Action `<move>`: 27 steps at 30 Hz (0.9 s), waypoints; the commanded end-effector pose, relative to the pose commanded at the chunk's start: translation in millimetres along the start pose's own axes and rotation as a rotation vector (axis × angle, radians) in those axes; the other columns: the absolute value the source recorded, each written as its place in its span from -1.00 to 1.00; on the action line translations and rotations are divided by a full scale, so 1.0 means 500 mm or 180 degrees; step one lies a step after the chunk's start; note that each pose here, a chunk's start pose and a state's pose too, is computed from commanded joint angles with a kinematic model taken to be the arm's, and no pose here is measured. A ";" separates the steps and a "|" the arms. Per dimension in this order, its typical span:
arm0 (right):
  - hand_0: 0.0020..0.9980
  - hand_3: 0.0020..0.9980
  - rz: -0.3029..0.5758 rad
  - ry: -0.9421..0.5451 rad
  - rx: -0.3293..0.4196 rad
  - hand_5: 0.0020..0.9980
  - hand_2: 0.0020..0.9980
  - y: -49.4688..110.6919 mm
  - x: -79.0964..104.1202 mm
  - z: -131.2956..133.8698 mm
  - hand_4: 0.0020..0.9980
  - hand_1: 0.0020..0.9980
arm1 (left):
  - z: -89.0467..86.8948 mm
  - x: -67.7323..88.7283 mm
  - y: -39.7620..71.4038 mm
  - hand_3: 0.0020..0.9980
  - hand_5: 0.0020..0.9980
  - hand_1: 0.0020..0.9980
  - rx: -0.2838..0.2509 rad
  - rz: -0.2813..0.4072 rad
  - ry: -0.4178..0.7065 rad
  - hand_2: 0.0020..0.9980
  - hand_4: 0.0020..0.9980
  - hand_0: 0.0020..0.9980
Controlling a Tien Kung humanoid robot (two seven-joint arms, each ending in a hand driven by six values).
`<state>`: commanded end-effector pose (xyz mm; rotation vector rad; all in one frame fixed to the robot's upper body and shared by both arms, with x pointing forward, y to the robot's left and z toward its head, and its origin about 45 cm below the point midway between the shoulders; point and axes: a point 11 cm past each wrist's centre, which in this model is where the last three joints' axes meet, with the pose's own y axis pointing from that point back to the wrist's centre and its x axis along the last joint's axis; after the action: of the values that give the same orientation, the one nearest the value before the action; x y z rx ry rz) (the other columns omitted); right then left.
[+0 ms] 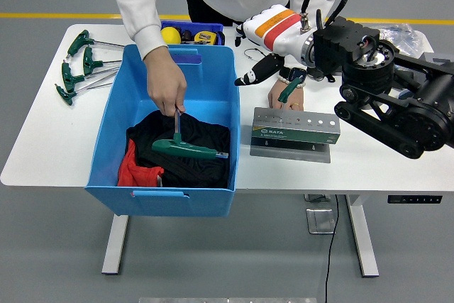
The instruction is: Lift tool from toolbox,place it in box,lift tool from toolbox,place it in box
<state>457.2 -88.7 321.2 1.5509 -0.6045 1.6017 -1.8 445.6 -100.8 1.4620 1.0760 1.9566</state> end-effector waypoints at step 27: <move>0.19 0.00 -0.0449 0.0042 -0.0162 0.44 0.41 -0.033 -0.119 0.024 1.00 0.27 | 0.016 0.002 0.000 0.36 0.32 -0.06 -0.0051 0.0001 -0.0044 -0.02 0.43 -0.04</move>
<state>472.8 -102.0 261.5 1.5104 -0.5132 1.4787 5.6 448.8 -99.2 1.4651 1.0517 1.9482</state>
